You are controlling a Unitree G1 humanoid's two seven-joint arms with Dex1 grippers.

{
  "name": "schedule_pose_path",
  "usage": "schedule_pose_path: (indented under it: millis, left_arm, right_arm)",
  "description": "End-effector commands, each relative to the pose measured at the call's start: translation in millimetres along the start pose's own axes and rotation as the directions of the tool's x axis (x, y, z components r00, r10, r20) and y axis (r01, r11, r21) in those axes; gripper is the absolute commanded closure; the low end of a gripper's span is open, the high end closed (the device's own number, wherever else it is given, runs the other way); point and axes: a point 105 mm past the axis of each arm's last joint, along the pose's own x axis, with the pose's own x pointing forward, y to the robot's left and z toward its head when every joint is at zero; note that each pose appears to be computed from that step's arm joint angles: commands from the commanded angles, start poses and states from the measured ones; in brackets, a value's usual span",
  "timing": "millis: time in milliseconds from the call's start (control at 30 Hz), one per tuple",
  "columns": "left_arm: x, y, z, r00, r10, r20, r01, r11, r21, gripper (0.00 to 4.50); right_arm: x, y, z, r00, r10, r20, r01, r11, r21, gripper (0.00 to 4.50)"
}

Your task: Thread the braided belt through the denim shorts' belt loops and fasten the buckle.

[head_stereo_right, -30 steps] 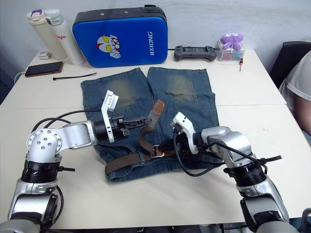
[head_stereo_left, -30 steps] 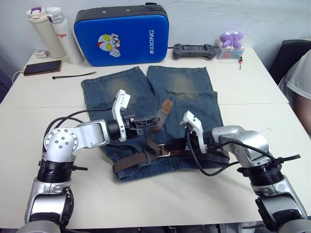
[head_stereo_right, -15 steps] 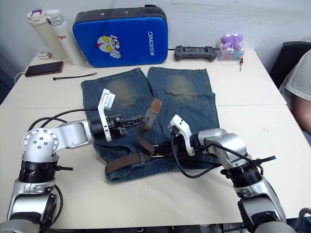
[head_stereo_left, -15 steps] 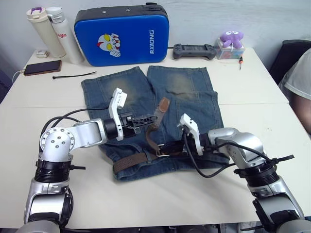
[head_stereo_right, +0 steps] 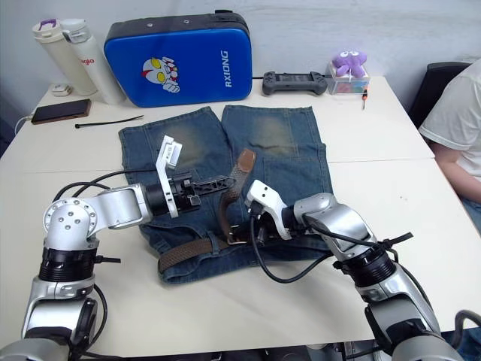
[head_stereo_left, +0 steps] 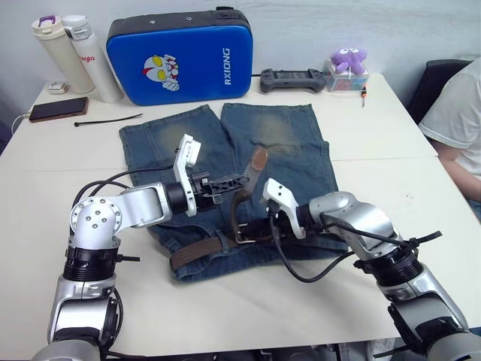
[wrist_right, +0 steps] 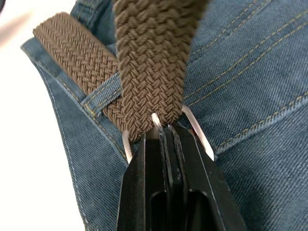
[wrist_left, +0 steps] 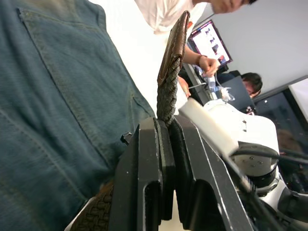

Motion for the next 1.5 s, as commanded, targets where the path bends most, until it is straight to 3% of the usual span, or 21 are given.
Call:
schedule_pose_path:
  millis: [33, 200, 400, 600, 900, 1067, 1233, 1367, 1500]
  left_arm:
    - [3, -14, 22, 0.997, -0.062, 0.045, 0.060, 0.997, 0.039, 4.50]
    - [24, -17, 30, 0.995, -0.097, 0.013, 0.096, 0.994, 0.058, 4.50]
    - [60, -21, 36, 0.990, -0.136, -0.025, 0.137, 0.988, 0.077, 4.50]
    - [109, -4, 39, 0.997, -0.039, -0.071, 0.048, 0.991, 0.125, 4.50]
    - [153, -3, -1, 0.973, -0.095, -0.208, 0.117, 0.988, 0.097, 4.50]
    - [164, -1, -9, 0.966, -0.102, -0.238, 0.131, 0.986, 0.107, 4.50]
    - [169, 1, 1, 0.977, -0.103, -0.189, 0.125, 0.986, 0.110, 4.50]
    - [165, -13, -12, 0.936, -0.214, -0.279, 0.243, 0.968, 0.071, 4.50]
    - [148, -9, -27, 0.908, -0.244, -0.341, 0.271, 0.962, 0.034, 4.50]
  right_arm:
    - [16, 6, -54, 0.981, 0.002, -0.196, 0.009, 0.998, 0.060, 4.47]
    - [16, 8, -57, 0.965, -0.038, -0.259, 0.021, 0.997, -0.070, 4.47]
    - [20, 8, -61, 0.959, -0.062, -0.276, 0.037, 0.995, -0.096, 4.47]
    - [24, 16, -60, 0.955, -0.051, -0.292, 0.009, 0.990, -0.142, 4.47]
    - [24, 24, -57, 0.959, -0.024, -0.282, -0.026, 0.985, -0.171, 4.47]
    - [25, 24, -53, 0.962, -0.019, -0.271, -0.037, 0.979, -0.200, 4.47]
    - [25, 18, -47, 0.971, -0.029, -0.239, -0.030, 0.970, -0.242, 4.47]
    - [19, 5, -48, 0.971, -0.086, -0.222, 0.037, 0.976, -0.215, 4.47]
    - [-4, -1, -35, 0.977, -0.158, -0.147, 0.134, 0.978, -0.160, 4.47]
